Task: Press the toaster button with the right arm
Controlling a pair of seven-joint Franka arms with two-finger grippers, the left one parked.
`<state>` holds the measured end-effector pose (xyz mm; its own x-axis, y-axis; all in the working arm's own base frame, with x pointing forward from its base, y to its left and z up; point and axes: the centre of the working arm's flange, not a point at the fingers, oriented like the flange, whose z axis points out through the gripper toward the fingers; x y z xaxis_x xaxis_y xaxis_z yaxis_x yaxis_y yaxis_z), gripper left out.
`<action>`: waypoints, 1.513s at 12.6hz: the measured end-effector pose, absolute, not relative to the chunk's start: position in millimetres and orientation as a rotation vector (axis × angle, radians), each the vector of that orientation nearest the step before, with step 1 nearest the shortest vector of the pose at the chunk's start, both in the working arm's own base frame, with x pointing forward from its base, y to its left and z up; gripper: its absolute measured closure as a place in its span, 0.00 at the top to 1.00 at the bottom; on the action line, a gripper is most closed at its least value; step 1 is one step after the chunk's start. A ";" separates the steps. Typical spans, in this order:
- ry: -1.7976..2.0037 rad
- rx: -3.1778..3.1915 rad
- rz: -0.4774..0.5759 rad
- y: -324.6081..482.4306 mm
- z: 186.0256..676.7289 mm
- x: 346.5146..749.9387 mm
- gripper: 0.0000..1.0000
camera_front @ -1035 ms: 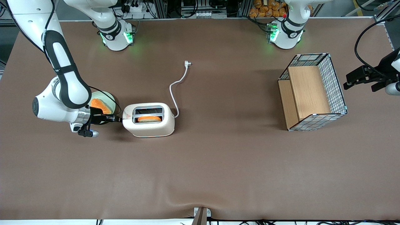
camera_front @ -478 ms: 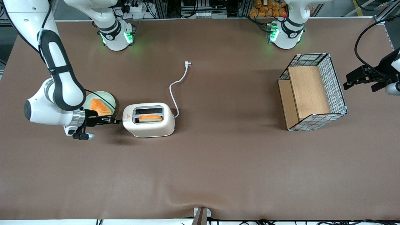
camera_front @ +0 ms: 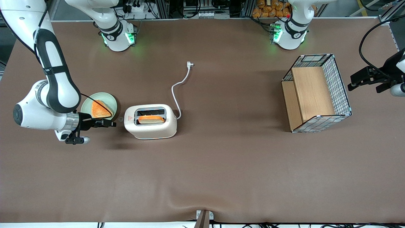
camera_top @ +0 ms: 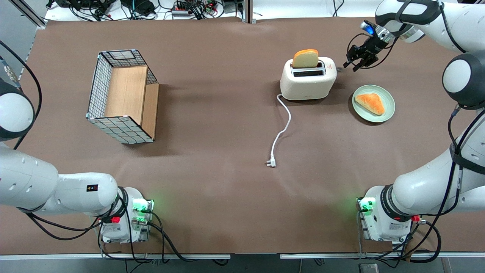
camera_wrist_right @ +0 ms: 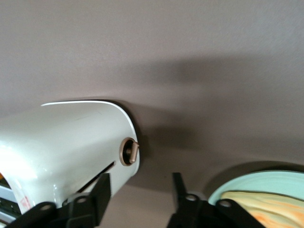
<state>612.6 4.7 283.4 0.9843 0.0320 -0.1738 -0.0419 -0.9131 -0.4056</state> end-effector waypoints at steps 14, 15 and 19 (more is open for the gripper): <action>-0.255 -3.074 0.351 -21.8 516.1 633.9 1.00; -0.201 -3.094 0.297 -13.9 550.0 622.8 1.00; -0.046 -3.121 0.155 -4.8 632.4 578.3 1.00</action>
<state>578.3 -4.8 632.4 0.9946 0.0300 -0.0989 0.0284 -0.9994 -0.0174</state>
